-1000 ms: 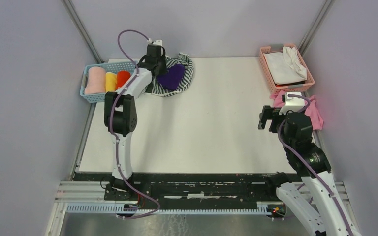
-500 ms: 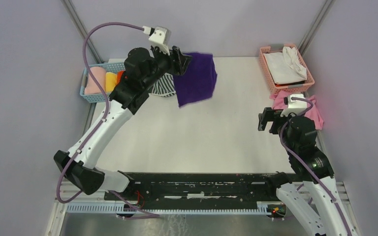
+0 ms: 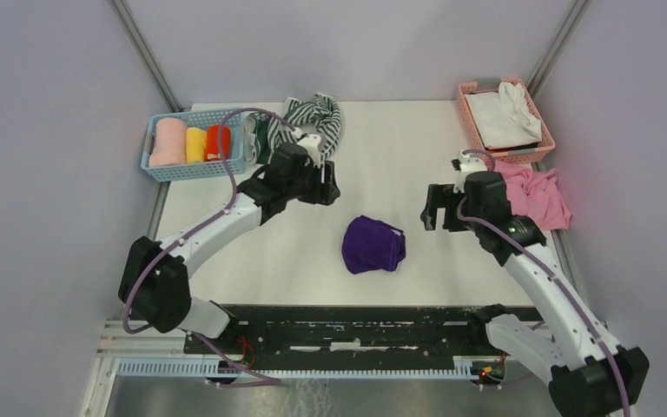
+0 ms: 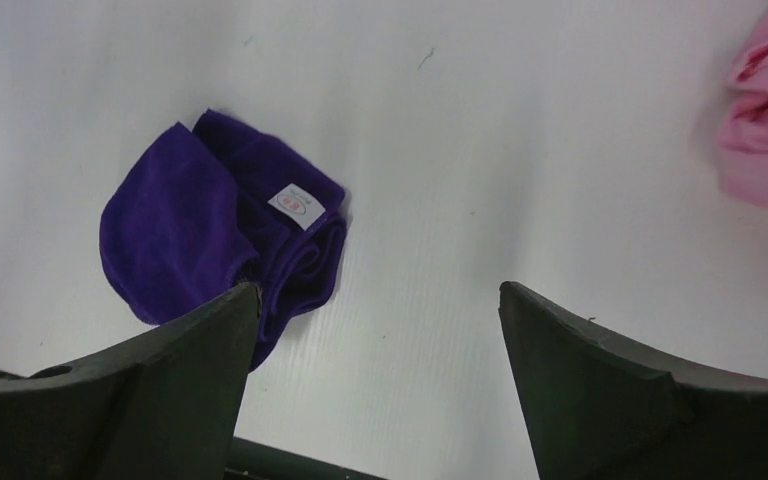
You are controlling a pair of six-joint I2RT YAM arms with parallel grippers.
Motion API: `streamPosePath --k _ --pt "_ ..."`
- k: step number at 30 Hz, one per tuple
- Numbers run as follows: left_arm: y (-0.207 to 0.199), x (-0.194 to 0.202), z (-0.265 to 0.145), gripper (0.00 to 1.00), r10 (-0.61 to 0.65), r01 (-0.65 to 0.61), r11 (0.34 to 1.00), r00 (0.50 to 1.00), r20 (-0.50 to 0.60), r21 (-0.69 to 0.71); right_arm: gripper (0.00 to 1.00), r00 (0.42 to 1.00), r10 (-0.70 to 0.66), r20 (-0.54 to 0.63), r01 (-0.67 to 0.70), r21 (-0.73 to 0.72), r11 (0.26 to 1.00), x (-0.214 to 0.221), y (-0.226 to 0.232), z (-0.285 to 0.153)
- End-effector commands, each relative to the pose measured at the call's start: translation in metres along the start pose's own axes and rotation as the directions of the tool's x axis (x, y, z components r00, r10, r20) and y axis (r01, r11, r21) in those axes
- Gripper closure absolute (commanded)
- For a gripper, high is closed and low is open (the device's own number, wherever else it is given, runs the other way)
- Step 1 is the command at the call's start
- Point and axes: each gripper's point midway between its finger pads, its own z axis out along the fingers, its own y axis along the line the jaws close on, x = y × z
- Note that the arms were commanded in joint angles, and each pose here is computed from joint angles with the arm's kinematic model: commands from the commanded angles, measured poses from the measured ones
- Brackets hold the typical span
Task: Roll the towels
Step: Place the towel at the center of the board, then flatten out the towel at the center of the board.
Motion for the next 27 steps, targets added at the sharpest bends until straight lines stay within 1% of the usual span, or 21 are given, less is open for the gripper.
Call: streamPosePath --k 1,5,6,9,12,14,19,23,27 --pt "-0.054 0.002 -0.003 0.31 -0.040 0.036 0.988 0.999 0.022 0.147 0.06 0.991 0.056 -0.123 -0.073 -0.134 0.988 0.010 0.030 0.018" --pt "-0.098 0.015 0.003 0.34 -0.013 0.012 0.977 1.000 0.002 0.211 0.11 0.975 0.080 -0.209 -0.121 -0.194 0.973 0.024 0.045 0.034" --pt "-0.111 0.017 0.004 0.34 -0.004 0.003 0.973 1.000 0.003 0.230 0.12 0.971 0.087 -0.222 -0.131 -0.190 0.973 0.028 0.045 0.037" --pt "-0.145 0.030 0.014 0.36 0.037 -0.031 0.963 0.999 -0.018 0.267 0.13 0.967 0.102 -0.235 -0.135 -0.127 0.983 0.036 0.034 0.043" --pt "-0.162 0.051 0.030 0.39 0.092 -0.074 0.966 0.994 -0.060 0.246 0.12 0.963 0.116 -0.243 -0.135 -0.063 0.989 0.044 0.022 0.045" --pt "-0.171 0.059 0.036 0.40 0.120 -0.101 0.965 0.990 -0.069 0.241 0.12 0.961 0.117 -0.249 -0.136 -0.060 0.989 0.047 0.022 0.046" --pt "-0.179 0.072 0.051 0.40 0.168 -0.150 0.969 0.983 -0.077 0.196 0.12 0.956 0.128 -0.265 -0.148 -0.054 0.988 0.055 0.021 0.050" --pt "-0.172 0.076 0.062 0.41 0.196 -0.184 0.974 0.976 -0.089 0.134 0.12 0.953 0.133 -0.272 -0.154 -0.060 0.986 0.059 0.022 0.052" --pt "-0.161 0.077 0.068 0.46 0.209 -0.203 0.977 0.973 -0.095 0.069 0.12 0.953 0.131 -0.273 -0.157 -0.073 0.985 0.060 0.024 0.052"
